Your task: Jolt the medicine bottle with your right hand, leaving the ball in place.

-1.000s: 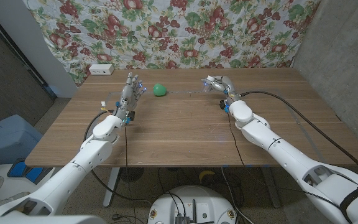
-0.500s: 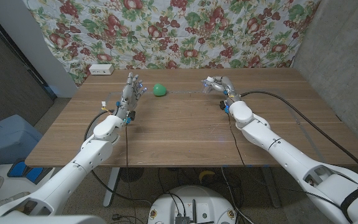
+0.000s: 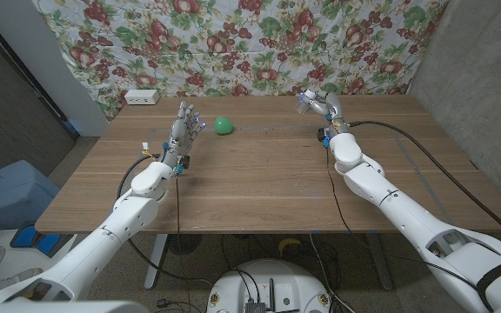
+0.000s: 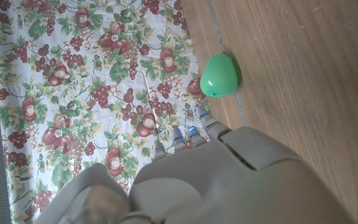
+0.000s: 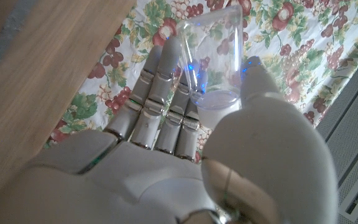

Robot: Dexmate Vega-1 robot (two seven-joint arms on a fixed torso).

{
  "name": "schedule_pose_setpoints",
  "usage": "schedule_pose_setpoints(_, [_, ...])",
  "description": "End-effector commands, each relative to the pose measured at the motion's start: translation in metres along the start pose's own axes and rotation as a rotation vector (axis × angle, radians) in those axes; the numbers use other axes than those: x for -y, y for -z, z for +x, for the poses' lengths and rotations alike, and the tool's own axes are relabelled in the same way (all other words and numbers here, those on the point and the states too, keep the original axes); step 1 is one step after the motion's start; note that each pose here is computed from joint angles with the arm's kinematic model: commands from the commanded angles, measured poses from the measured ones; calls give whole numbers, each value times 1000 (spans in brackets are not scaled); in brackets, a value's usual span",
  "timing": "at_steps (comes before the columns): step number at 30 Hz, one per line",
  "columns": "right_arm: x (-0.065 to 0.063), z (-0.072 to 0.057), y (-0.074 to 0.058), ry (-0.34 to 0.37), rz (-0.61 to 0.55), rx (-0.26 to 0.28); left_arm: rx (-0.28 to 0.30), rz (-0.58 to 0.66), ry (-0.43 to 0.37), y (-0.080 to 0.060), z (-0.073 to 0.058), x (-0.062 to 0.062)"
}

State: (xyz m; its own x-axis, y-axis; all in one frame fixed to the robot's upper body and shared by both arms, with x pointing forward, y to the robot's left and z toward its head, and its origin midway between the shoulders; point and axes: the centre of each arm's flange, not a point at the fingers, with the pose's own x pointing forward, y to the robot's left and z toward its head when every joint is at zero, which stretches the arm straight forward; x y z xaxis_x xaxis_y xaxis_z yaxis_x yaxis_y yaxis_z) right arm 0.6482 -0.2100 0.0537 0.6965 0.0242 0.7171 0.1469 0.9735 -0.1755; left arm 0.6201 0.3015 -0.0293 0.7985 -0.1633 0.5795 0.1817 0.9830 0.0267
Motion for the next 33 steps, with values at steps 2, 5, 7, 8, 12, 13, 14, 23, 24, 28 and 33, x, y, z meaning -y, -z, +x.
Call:
schedule_pose_setpoints(2, [13,2,-6,47,14,24,3,2,1,-1,1,-1])
schedule_pose_setpoints(5, [7,1,-2,11,-4,3,2,1,-1,-1,1,-1])
schedule_pose_setpoints(7, [4,0,0,-7,-15,-4,2,0,-1,-1,1,-1])
schedule_pose_setpoints(8, [-3,-1,3,-41,-37,-21,0,0,0,0,2,-1])
schedule_pose_setpoints(12, [-18,-5,12,-115,-71,-56,-2,-1,-2,1,2,-1])
schedule_pose_setpoints(13, [-21,-6,14,-134,-85,-64,-1,0,-2,1,2,-1])
schedule_pose_setpoints(14, [-25,-7,16,-153,-97,-72,-1,0,-2,1,2,-1])
schedule_pose_setpoints(23, [-37,-11,23,-214,-116,-93,-3,1,2,1,4,0])
schedule_pose_setpoints(24, [-37,-11,23,-214,-116,-93,-3,1,2,1,4,0])
schedule_pose_setpoints(28, [-36,-12,22,-207,-118,-90,-3,-1,1,1,3,1])
schedule_pose_setpoints(33, [-36,-13,23,-203,-117,-89,-2,-1,0,1,2,1])
